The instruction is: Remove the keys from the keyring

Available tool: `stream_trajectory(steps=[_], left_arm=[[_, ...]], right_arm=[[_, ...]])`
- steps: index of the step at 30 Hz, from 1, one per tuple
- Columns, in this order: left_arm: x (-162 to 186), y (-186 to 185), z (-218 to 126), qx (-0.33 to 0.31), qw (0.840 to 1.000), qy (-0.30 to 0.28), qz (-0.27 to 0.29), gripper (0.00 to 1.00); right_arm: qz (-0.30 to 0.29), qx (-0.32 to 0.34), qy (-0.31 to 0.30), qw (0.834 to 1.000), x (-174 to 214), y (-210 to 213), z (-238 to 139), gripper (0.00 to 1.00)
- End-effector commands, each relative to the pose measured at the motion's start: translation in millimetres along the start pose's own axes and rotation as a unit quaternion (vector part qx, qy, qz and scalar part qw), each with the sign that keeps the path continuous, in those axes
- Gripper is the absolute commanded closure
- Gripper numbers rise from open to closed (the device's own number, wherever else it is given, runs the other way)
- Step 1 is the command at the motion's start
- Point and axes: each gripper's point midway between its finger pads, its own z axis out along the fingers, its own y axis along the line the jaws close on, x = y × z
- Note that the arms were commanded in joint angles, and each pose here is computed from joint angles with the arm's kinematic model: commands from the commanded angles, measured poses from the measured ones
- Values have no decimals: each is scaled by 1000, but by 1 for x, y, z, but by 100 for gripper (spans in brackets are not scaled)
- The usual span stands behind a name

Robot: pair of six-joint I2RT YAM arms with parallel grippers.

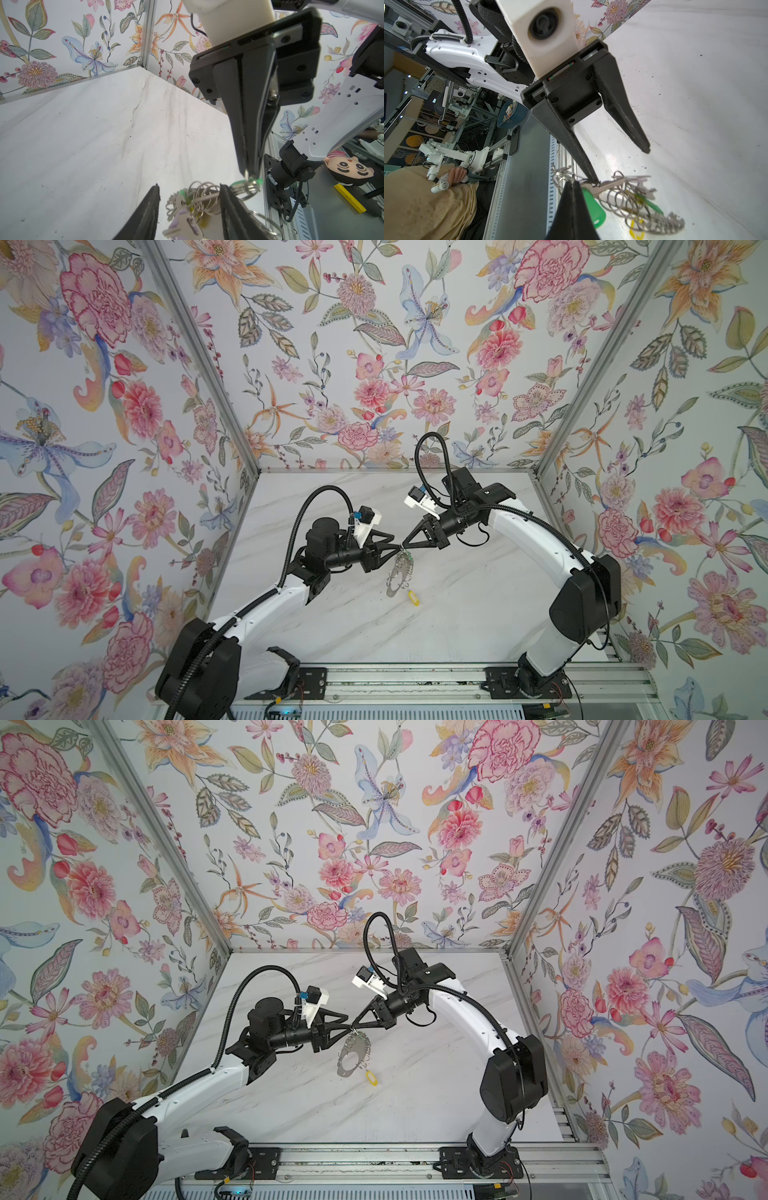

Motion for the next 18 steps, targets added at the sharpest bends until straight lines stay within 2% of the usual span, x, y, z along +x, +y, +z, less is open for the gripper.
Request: stream_trajectory(steps=[1,18], left_arm=[[-11,-13,-8,21,999,-24,10,51],[-3,-22,-9,40,998,-53,-14,56]], right_arm=[[-30,-20,-14,999,-8,16,-5,100],[-34,-27,-19,999,-12,18,-6,100]])
